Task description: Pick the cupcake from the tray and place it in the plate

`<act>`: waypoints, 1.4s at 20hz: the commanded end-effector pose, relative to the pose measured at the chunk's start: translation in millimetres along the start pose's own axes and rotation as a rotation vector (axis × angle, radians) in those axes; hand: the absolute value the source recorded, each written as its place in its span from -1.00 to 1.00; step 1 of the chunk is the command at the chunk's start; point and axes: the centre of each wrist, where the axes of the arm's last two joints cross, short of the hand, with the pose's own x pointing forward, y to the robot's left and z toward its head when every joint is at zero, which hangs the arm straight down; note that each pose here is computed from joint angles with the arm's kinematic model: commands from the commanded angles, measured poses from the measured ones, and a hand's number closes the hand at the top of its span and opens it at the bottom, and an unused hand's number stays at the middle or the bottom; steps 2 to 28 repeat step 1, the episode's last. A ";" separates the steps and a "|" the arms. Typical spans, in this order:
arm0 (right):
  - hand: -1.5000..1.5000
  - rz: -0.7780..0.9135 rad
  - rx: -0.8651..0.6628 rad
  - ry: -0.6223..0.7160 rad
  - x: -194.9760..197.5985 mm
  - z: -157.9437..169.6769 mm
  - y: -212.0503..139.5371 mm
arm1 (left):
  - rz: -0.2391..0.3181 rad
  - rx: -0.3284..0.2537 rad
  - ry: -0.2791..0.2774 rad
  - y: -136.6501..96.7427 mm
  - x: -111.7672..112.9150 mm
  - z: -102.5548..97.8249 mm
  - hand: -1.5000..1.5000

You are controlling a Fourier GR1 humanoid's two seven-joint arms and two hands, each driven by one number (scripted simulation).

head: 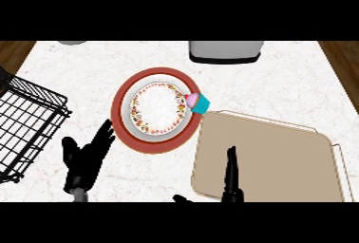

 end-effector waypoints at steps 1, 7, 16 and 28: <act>-1.00 0.010 0.000 -0.004 5.6 16.9 11.6 | 0.002 -0.009 0.002 0.4 3.8 -1.1 0.00; -1.00 0.010 0.000 -0.004 5.6 16.9 11.6 | 0.002 -0.009 0.002 0.4 3.8 -1.1 0.00; -1.00 0.010 0.000 -0.004 5.6 16.9 11.6 | 0.002 -0.009 0.002 0.4 3.8 -1.1 0.00; -1.00 0.010 0.000 -0.004 5.6 16.9 11.6 | 0.002 -0.009 0.002 0.4 3.8 -1.1 0.00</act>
